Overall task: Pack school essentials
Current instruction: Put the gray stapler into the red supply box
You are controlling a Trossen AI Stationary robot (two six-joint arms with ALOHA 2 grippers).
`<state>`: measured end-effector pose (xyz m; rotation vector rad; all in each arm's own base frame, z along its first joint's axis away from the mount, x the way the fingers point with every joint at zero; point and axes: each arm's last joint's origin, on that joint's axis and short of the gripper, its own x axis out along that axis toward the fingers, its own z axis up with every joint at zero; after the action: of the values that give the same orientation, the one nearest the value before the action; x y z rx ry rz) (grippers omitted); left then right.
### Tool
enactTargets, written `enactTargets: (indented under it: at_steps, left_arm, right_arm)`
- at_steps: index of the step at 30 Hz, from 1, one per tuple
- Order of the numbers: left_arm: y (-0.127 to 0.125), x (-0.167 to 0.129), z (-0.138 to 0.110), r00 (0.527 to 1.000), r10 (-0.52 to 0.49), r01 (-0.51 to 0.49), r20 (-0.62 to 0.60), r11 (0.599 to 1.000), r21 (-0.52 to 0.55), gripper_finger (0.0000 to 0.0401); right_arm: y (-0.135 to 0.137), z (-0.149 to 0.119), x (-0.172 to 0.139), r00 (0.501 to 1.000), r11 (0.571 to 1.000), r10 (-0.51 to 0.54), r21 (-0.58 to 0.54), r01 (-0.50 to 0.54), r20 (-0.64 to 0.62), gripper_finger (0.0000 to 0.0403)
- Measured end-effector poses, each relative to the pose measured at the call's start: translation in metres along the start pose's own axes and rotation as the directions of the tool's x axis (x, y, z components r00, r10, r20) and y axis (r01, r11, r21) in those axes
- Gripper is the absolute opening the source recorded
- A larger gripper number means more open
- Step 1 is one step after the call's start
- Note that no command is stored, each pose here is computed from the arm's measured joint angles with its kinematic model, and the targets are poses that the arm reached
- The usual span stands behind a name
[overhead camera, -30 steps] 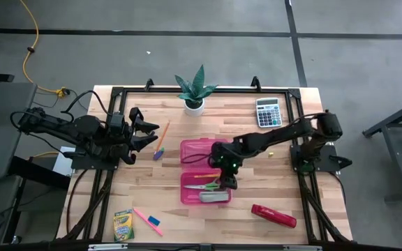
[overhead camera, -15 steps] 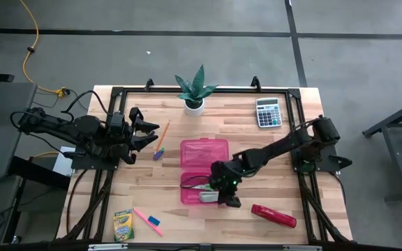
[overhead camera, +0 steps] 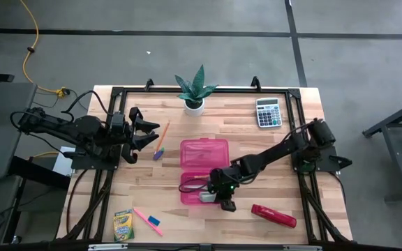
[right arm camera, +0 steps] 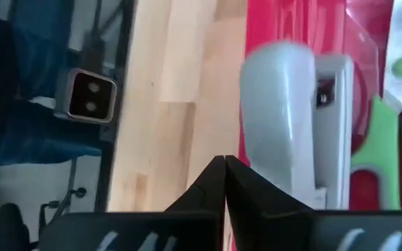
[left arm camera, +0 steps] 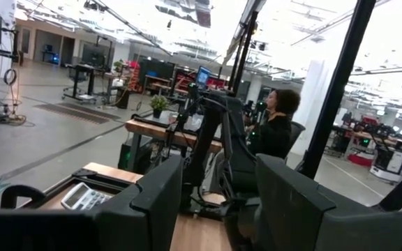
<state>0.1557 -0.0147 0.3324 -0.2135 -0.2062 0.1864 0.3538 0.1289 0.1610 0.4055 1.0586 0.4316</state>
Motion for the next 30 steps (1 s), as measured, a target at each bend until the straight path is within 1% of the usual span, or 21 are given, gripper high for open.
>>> enactTargets:
  at_steps: [2,6,14,19,25,28,30]
  left_arm:
    - [0.000,0.000,0.000,1.000,0.000,0.000,-0.001,1.000,0.000,0.0172]
    - [0.000,0.000,0.000,1.000,0.000,0.000,-0.001,1.000,0.000,0.0172]
    - [0.000,0.000,0.000,1.000,0.000,0.000,-0.001,1.000,-0.015,0.0172]
    - [0.000,0.000,0.000,1.000,0.000,0.000,-0.002,1.000,-0.015,0.0172]
    - [0.000,0.000,-0.001,1.000,0.001,-0.001,-0.008,1.000,-0.013,0.0172]
    - [0.000,0.000,-0.001,1.000,0.001,-0.002,-0.009,1.000,-0.013,0.0172]
    - [0.000,0.000,-0.001,1.000,0.001,-0.002,-0.009,1.000,-0.013,0.0172]
  right_arm:
    - [-0.002,0.000,0.000,1.000,0.999,-0.028,0.016,0.028,0.009,0.0000]
    - [-0.012,0.006,-0.007,0.998,0.997,-0.052,0.054,0.049,0.040,0.0000]
    - [-0.035,0.011,-0.018,0.993,0.989,-0.112,0.098,0.109,0.033,0.0000]
    - [-0.041,0.014,-0.037,0.985,0.982,-0.171,0.091,0.167,0.039,0.0000]
    - [-0.045,0.020,-0.068,0.965,0.968,-0.244,0.090,0.236,0.094,0.0000]
    - [-0.048,0.023,-0.071,0.956,0.961,-0.268,0.100,0.257,0.122,0.0000]
    - [-0.050,0.023,-0.066,0.952,0.957,-0.282,0.105,0.270,0.122,0.0000]
